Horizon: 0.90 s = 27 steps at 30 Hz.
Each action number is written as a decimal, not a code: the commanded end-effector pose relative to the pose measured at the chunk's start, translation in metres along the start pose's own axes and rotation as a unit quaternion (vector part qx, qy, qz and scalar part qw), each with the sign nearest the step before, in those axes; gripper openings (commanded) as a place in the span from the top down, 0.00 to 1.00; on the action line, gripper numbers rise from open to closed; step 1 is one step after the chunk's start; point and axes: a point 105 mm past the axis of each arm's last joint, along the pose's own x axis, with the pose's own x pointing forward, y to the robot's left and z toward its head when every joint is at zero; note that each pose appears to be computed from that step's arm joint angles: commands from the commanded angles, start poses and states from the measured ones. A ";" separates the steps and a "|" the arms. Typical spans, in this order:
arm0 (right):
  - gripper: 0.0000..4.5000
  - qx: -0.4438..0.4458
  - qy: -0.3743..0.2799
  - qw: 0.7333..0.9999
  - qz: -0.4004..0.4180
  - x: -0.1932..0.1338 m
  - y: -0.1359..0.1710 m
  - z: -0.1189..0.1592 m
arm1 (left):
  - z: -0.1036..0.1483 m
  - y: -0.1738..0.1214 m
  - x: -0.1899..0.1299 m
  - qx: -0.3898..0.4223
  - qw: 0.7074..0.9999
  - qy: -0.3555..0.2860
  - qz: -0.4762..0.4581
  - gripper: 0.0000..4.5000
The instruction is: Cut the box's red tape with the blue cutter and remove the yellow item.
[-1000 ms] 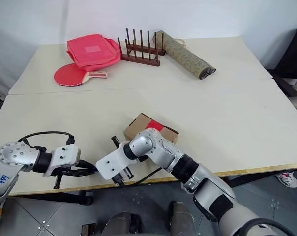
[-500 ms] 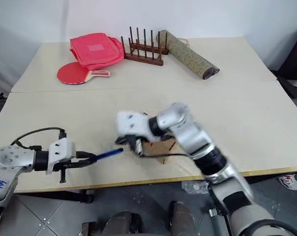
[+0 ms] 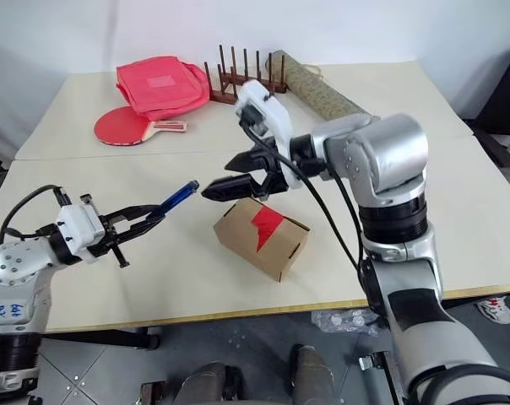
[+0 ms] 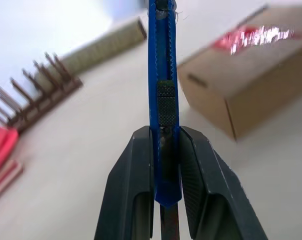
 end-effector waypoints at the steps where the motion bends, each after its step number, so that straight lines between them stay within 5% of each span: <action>1: 0.01 0.024 0.002 1.000 -0.002 -0.002 0.002 0.007 | 0.010 0.005 0.012 0.021 0.999 -0.034 0.001 0.91; 22: 0.01 0.067 0.079 0.995 -0.010 0.034 -0.012 -0.002 | 0.013 -0.008 0.042 0.034 0.995 -0.096 -0.018 0.91; 27: 0.27 0.071 0.083 0.994 -0.011 0.033 -0.013 -0.004 | 0.014 -0.007 0.042 0.035 0.995 -0.095 -0.016 0.91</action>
